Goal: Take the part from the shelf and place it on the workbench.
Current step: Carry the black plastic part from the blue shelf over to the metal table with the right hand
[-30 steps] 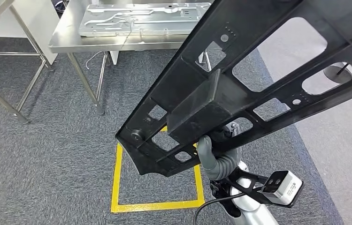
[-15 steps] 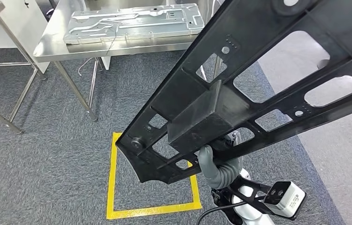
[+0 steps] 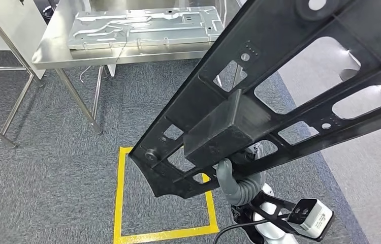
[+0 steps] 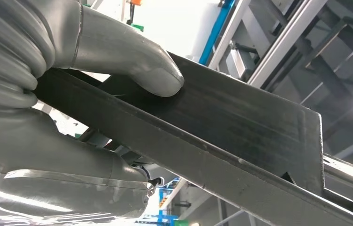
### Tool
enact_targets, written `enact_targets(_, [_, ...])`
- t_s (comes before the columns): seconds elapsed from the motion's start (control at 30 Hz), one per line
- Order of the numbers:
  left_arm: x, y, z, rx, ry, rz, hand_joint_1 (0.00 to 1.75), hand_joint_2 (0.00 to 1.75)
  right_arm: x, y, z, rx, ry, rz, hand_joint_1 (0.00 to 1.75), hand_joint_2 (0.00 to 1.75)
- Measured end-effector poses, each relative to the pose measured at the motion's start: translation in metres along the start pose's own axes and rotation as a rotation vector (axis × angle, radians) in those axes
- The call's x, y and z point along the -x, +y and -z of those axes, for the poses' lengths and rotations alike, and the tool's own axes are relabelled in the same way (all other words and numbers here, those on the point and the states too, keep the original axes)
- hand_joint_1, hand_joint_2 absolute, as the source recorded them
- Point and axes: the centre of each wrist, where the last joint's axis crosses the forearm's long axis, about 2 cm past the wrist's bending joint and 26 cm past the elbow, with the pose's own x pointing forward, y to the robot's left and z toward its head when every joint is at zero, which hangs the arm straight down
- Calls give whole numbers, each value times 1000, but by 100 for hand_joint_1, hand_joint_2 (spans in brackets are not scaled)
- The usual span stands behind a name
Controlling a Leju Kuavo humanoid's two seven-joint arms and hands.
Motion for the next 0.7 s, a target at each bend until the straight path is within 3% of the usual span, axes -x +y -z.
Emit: enact_targets(0.7, [-3, 2, 1, 0, 3, 25, 0, 175, 7, -6, -2, 26, 24, -45, 175, 175])
